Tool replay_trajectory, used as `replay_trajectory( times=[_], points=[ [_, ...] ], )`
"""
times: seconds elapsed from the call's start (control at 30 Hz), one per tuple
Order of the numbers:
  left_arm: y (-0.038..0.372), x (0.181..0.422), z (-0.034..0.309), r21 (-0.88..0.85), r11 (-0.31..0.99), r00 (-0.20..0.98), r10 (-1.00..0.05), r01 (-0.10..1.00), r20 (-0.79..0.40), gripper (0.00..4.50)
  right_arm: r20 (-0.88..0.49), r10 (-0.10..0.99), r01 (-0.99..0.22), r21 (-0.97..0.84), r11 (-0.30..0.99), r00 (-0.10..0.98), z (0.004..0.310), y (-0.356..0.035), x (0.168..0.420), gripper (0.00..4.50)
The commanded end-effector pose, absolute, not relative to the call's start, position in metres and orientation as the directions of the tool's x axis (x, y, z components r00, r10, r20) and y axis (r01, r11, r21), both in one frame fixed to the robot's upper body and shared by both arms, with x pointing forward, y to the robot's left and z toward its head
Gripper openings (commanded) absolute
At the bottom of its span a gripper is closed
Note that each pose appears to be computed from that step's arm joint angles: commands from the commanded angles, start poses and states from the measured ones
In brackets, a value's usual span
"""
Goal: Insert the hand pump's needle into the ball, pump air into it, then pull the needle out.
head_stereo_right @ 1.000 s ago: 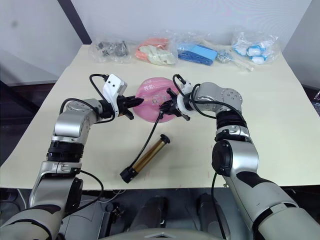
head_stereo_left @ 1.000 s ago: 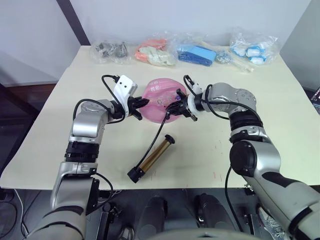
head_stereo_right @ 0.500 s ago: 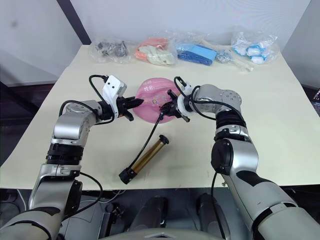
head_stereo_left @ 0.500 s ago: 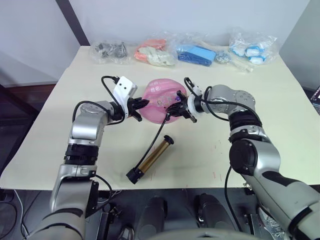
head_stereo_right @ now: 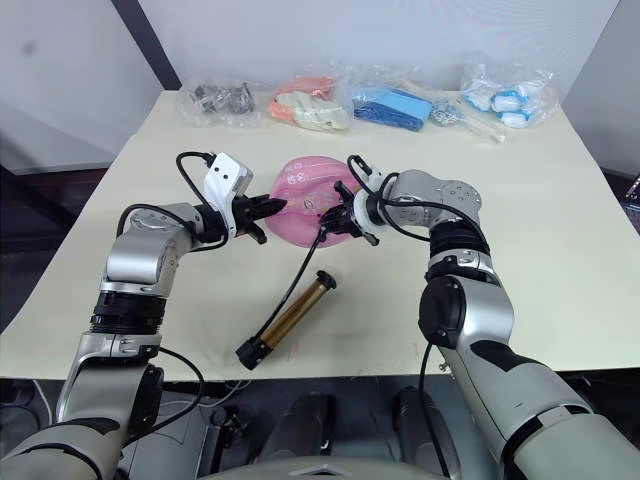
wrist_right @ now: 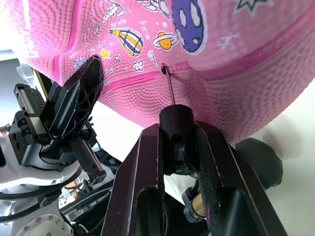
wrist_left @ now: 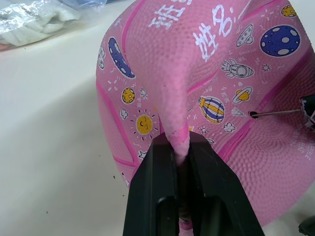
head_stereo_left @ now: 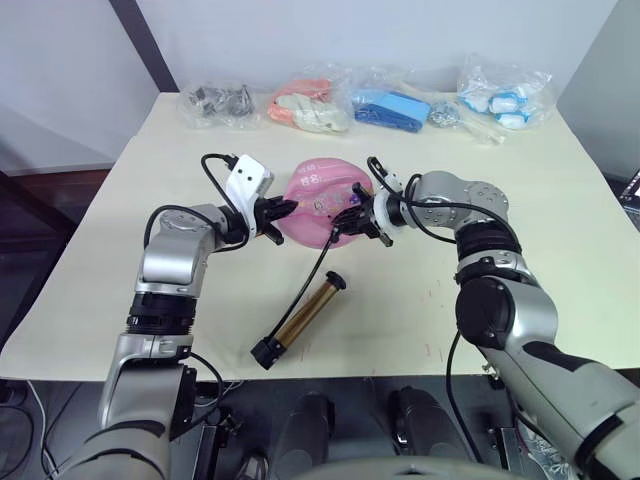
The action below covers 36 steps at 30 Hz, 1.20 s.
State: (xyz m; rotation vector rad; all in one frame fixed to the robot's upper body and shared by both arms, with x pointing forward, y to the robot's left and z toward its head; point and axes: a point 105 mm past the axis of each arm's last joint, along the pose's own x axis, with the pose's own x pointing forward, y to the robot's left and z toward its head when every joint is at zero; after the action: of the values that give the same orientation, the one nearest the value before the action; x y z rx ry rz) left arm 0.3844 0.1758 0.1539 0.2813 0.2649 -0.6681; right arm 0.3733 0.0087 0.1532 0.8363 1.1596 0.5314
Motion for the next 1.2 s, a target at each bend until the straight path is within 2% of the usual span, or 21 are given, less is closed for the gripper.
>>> replay_trajectory(
  times=[0.03,1.2],
  points=[
    [0.1670,0.3791,0.1413,0.145,0.725,0.718,-0.595,0.674,-0.363,0.00,-0.601,0.721,0.063,0.781,0.621,0.344,0.1504,0.0063,0.3741,0.38],
    [0.1647,0.3790,0.1378,0.132,0.729,0.716,-0.593,0.671,-0.368,0.00,-0.644,0.659,0.084,0.737,0.671,0.389,0.1433,-0.0031,0.3722,0.38]
  ],
)
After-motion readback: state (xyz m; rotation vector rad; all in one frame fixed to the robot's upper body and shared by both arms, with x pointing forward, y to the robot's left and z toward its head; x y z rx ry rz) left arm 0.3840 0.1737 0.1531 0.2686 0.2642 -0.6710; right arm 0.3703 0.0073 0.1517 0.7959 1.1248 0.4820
